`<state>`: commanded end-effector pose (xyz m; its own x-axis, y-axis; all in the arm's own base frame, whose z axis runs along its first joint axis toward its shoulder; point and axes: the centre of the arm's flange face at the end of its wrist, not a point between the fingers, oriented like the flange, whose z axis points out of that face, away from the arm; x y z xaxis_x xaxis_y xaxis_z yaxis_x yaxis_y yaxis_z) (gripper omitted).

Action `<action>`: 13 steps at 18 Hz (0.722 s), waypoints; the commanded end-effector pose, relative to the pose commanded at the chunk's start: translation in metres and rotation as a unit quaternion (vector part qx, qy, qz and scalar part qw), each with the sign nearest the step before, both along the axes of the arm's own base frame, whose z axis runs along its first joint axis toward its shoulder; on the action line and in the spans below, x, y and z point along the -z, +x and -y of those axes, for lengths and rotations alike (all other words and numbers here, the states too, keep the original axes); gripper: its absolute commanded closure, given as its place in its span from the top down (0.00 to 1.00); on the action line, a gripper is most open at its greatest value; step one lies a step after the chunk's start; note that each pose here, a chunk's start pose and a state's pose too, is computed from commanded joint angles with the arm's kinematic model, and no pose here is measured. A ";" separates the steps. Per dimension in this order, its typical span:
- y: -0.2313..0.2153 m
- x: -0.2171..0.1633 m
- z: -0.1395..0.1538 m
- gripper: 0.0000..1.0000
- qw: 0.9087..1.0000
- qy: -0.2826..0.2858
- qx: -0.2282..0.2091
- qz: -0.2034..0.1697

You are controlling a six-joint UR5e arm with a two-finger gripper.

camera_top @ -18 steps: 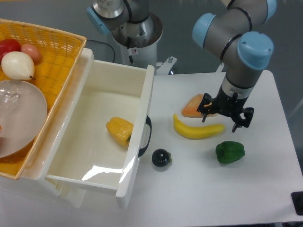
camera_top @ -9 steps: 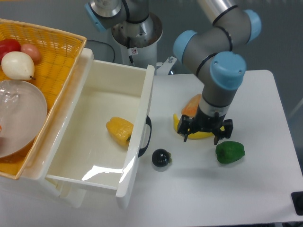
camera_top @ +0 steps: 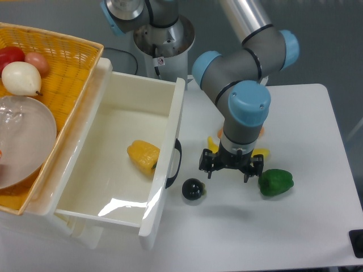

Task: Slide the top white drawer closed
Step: 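Lower the gripper beside the drawer's outer face near its handle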

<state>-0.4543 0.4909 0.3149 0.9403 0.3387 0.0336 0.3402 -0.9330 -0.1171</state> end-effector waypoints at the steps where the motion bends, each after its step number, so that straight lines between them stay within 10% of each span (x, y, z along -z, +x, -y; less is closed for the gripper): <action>1: 0.001 0.001 -0.001 1.00 1.000 0.000 0.000 0.002; 13: 0.007 -0.001 -0.005 1.00 0.999 0.028 0.003 0.024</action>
<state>-0.4473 0.4961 0.3158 0.9394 0.3285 0.0977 0.3403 -0.9279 -0.1525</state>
